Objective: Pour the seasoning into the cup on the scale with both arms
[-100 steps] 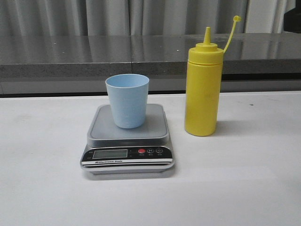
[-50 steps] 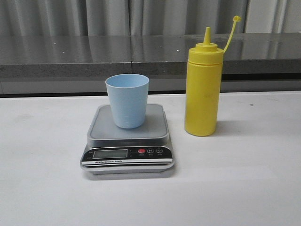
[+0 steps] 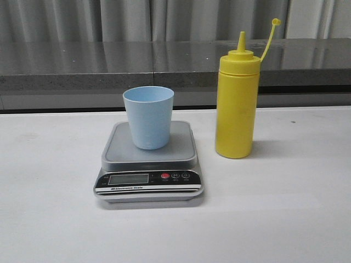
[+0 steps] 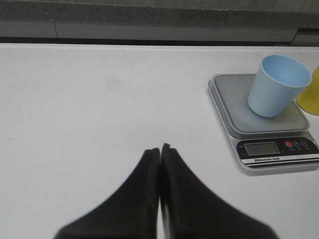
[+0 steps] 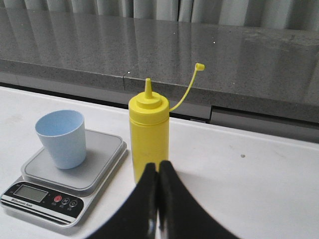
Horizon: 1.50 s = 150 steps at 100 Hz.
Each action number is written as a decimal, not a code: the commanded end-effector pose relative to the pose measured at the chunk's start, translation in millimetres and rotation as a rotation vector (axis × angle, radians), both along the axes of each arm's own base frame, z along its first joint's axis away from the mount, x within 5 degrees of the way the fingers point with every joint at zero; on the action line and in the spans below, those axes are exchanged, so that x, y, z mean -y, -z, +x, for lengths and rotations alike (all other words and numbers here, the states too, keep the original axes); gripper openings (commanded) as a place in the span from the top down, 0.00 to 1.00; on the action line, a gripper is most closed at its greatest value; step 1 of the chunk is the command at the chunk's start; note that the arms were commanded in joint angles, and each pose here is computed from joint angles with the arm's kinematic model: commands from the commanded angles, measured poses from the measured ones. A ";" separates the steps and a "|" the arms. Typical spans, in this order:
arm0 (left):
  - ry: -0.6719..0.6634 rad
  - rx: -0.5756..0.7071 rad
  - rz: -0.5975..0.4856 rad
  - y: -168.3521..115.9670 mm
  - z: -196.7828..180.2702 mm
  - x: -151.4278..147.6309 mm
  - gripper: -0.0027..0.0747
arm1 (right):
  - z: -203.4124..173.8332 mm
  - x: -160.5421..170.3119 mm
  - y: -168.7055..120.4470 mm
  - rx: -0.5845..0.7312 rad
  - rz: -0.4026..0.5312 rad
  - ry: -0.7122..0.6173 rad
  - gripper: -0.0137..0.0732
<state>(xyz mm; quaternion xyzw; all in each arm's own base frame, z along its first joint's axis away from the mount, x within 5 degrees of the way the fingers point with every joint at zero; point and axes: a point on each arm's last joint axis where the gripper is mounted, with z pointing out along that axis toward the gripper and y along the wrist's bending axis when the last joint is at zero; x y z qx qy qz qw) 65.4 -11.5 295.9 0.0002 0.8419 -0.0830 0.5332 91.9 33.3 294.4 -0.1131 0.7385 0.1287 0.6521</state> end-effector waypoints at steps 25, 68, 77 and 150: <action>-0.013 0.092 -0.018 -14.4 3.0 -0.4 0.99 | -17.3 7.3 -16.7 0.112 0.025 0.009 0.92; -0.013 0.092 -0.018 -14.4 3.0 -0.4 0.99 | -17.6 11.9 -7.1 0.152 0.049 0.065 0.92; -0.013 0.092 -0.018 -14.4 3.0 -0.4 0.99 | -19.8 17.3 1.3 0.191 0.085 0.127 0.92; -0.013 0.092 -0.018 -14.4 3.0 -0.4 0.99 | -38.0 30.4 85.5 0.192 0.096 0.293 0.92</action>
